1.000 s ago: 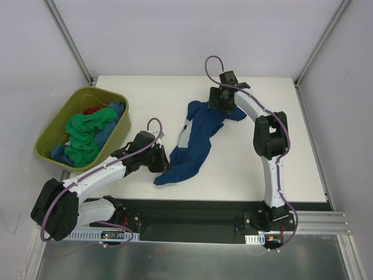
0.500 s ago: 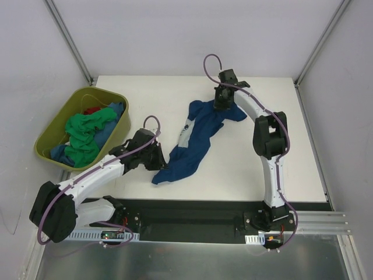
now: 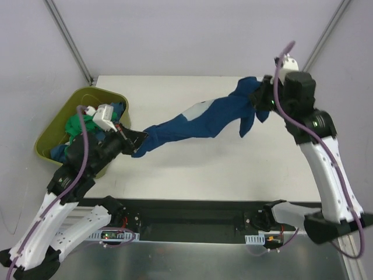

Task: Fold and stack the t-shirts
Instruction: Flatten out the tshirt

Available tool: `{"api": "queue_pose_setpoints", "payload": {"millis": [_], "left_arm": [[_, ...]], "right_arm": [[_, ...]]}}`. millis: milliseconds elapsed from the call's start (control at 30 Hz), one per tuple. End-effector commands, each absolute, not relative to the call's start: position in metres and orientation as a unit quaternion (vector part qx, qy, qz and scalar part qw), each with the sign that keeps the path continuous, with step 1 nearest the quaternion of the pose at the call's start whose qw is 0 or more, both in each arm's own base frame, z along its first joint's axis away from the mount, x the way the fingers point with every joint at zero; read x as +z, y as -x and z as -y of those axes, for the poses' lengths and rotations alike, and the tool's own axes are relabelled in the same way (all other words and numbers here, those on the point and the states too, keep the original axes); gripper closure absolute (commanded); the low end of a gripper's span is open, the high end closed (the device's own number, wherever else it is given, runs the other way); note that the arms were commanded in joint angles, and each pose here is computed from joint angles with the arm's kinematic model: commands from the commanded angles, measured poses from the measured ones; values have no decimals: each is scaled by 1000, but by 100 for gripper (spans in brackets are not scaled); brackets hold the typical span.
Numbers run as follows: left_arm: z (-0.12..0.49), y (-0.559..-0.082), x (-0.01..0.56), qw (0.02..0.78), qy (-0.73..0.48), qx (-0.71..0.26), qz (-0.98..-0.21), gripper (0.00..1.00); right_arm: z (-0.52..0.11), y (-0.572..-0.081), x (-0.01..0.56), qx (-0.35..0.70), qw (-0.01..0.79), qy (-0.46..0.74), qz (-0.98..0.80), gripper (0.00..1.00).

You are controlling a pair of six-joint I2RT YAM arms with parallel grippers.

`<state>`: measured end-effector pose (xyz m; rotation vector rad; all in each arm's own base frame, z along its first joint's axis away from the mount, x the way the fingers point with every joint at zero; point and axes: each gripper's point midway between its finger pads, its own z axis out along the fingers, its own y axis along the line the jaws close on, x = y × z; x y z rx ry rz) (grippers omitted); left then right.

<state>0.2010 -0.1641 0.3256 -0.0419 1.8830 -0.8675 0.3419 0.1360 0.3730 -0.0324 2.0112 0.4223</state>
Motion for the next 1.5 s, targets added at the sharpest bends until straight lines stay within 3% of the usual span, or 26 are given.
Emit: {"api": "queue_pose_setpoints", "payload": {"millis": [0,233,367,533,600,700,900,1067,1167,1200,1300,1467], "left_arm": [[148,-183,332,526,31,-368,-766,100],[164,-189,236,419,60,-344,-838,100],[168,-192,174,345,79,-299,-886,100],[166,-191,146,314,87,-273,-905,100],[165,-191,145,315,87,-269,-906,100],[161,-191,142,319,91,-266,-905,100],[159,-188,136,316,91,-260,-908,100],[160,-189,129,306,90,-252,-914,100],[160,-192,129,304,88,-246,-916,100],[161,-193,132,306,87,-247,-915,100],[160,-201,140,322,84,-240,-912,100],[158,-224,163,354,82,-217,-906,100]], "right_arm": [[-127,-277,323,197,453,15,-869,89],[-105,-227,205,156,344,-28,-925,81],[-96,-207,123,108,237,-50,-964,80],[-94,-205,100,85,193,-57,-976,71],[-95,-208,101,86,192,-61,-976,56],[-97,-209,100,88,189,-75,-975,45],[-82,-203,68,31,149,-122,-981,34],[-84,-211,47,18,131,-129,-983,30],[-89,-221,40,23,126,-129,-983,48],[-91,-224,40,24,126,-128,-983,69],[-97,-236,49,38,143,-129,-980,99],[-94,-269,105,43,233,-110,-965,99]]}}
